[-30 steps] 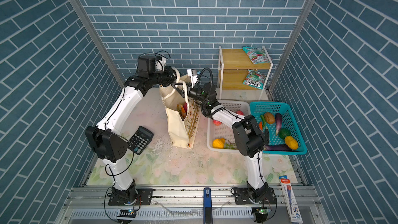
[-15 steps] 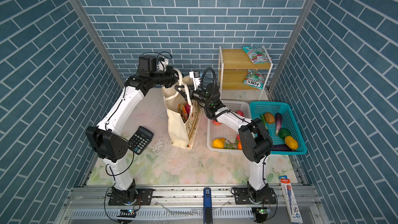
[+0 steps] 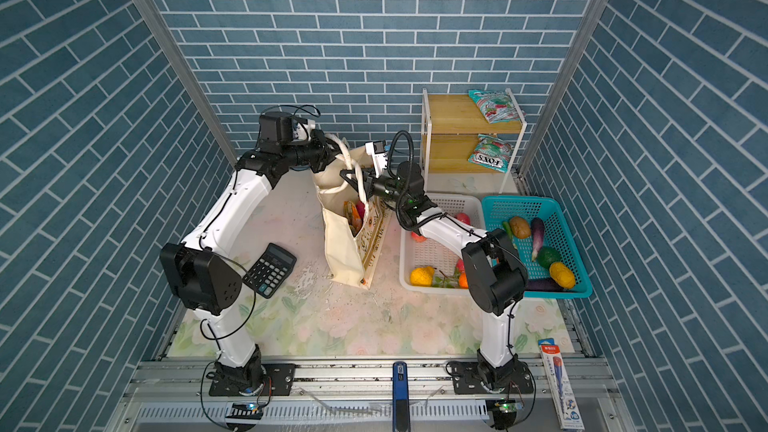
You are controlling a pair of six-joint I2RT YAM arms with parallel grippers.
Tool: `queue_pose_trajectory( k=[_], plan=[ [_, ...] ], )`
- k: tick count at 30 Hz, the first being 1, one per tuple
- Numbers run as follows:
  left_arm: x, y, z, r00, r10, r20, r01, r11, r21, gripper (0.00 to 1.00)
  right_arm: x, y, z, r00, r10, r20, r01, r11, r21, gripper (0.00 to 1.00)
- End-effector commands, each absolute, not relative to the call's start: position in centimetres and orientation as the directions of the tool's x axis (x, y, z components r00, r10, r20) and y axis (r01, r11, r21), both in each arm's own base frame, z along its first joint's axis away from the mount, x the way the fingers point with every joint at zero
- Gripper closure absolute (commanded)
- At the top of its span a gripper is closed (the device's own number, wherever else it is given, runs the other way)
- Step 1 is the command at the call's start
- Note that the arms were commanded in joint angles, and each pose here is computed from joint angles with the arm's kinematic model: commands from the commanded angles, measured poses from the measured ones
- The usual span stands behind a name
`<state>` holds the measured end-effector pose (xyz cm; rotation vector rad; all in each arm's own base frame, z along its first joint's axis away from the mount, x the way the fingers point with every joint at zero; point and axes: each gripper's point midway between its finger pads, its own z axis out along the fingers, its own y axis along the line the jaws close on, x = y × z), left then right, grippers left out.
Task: Place the food into the grocery bag and tie it
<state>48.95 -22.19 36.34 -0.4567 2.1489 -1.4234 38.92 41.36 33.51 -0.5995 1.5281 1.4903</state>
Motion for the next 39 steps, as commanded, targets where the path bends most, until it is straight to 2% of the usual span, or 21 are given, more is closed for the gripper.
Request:
queue_pose_trajectory(
  k=[1,10,17,25,39],
  plan=[
    [47.1,-20.8,37.3,-0.81,-0.511,-0.287,0.038,0.441,-0.896,1.0,40.0,39.9,34.8,-0.441,0.27,-0.856,-0.835,0.225,0.501,1.0],
    [45.0,-20.3,36.3,-0.83,-0.465,-0.307,0.039,0.5,-0.865,1.0,41.4,38.9,34.6,-0.396,0.233,-0.888,-0.828,0.327,0.455,1.0],
    [43.9,-18.6,35.3,-0.833,-0.475,-0.283,-0.007,0.52,-0.854,1.0,42.1,37.6,34.8,-0.332,0.187,-0.925,-0.82,0.427,0.381,1.0],
    [43.2,-15.7,34.3,-0.813,-0.514,-0.274,-0.076,0.561,-0.825,1.0,42.3,36.3,35.1,-0.306,0.154,-0.94,-0.808,0.479,0.342,1.0],
    [42.3,-12.0,32.2,-0.797,-0.53,-0.29,-0.168,0.655,-0.736,1.0,43.2,33.1,37.6,-0.23,0.234,-0.945,-0.756,0.569,0.324,1.0]
  ],
)
